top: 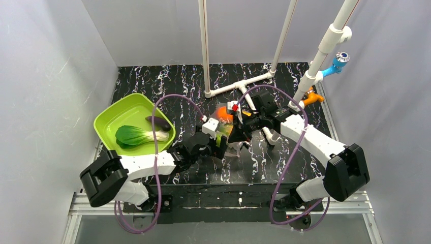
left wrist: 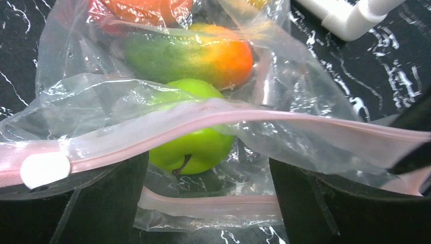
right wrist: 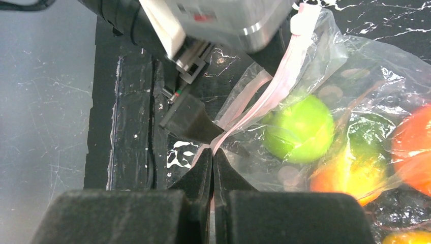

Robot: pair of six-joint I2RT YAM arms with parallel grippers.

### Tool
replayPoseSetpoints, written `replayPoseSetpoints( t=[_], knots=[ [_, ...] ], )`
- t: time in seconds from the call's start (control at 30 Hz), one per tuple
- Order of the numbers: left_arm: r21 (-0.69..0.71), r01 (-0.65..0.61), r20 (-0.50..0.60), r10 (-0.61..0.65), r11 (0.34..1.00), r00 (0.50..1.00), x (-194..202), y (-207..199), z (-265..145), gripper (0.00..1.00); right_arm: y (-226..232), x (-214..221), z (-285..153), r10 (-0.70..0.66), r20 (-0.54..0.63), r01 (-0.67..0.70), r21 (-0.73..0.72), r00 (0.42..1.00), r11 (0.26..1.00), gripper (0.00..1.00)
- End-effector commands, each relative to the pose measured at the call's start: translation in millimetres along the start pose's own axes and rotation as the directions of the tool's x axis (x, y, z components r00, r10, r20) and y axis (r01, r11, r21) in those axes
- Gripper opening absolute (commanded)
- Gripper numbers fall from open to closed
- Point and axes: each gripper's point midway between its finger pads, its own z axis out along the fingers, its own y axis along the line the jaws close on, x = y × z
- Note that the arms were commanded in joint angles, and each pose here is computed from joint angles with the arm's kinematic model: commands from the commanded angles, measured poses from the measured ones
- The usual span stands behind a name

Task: Open the zip-top bag and remove the fake food
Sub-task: Pick up the fake fruit from the zipper food storage bag.

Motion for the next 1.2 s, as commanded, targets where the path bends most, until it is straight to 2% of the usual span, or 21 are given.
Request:
replayPoseSetpoints(
  t=[0.0,0.23,0.4,0.5,0.6,0.7,0.8,0.9,0.97,1.07,1.17],
  knots=[
    [-0.042,-0.043,0.070,0.046,0.998,0.996,-16,4,12,0.89,-2,-3,3,-0.002,0.017,0.002,-0.001,1.000,1.000,0.01],
    [-0.071,-0.101,0.054,0.105,0.992,0.993,-6,9,25,0.91,-7,1,6,0.019,0.006,-0.019,0.003,1.000,1.000,0.01],
    [-0.135,-0.141,-0.065,0.133,0.981,0.989,35,25,40,0.90,-8,2,6,0.020,0.001,-0.020,0.008,1.000,1.000,0.01],
    [-0.128,-0.165,-0.096,0.153,0.978,0.984,43,24,47,0.91,-9,3,7,0.023,-0.002,-0.023,0.006,1.000,1.000,0.01],
    [-0.108,-0.198,-0.092,0.189,0.974,0.978,44,21,55,0.94,-9,4,7,0.025,-0.005,-0.025,0.005,1.000,1.000,0.01],
    [-0.134,-0.192,-0.075,0.183,0.972,0.980,41,25,56,0.93,-9,4,7,0.025,-0.006,-0.025,0.003,1.000,1.000,0.01],
    [-0.150,-0.188,-0.060,0.181,0.971,0.982,36,26,56,0.83,-9,4,7,0.025,-0.007,-0.025,0.001,1.000,1.000,0.01],
    [-0.139,-0.198,-0.056,0.191,0.970,0.980,32,24,57,0.70,-9,5,7,0.022,-0.009,-0.022,0.004,1.000,1.000,0.01],
    [-0.123,-0.202,-0.058,0.197,0.971,0.979,30,21,55,0.58,-9,5,7,0.021,-0.010,-0.021,0.004,1.000,1.000,0.01],
    [-0.107,-0.205,-0.064,0.199,0.973,0.978,29,19,51,0.34,-9,5,7,0.018,-0.012,-0.018,0.007,1.000,1.000,0.01],
    [-0.079,-0.199,-0.069,0.194,0.977,0.979,31,17,42,0.28,-10,5,6,0.014,-0.014,-0.014,0.010,1.000,1.000,0.01]
  ],
)
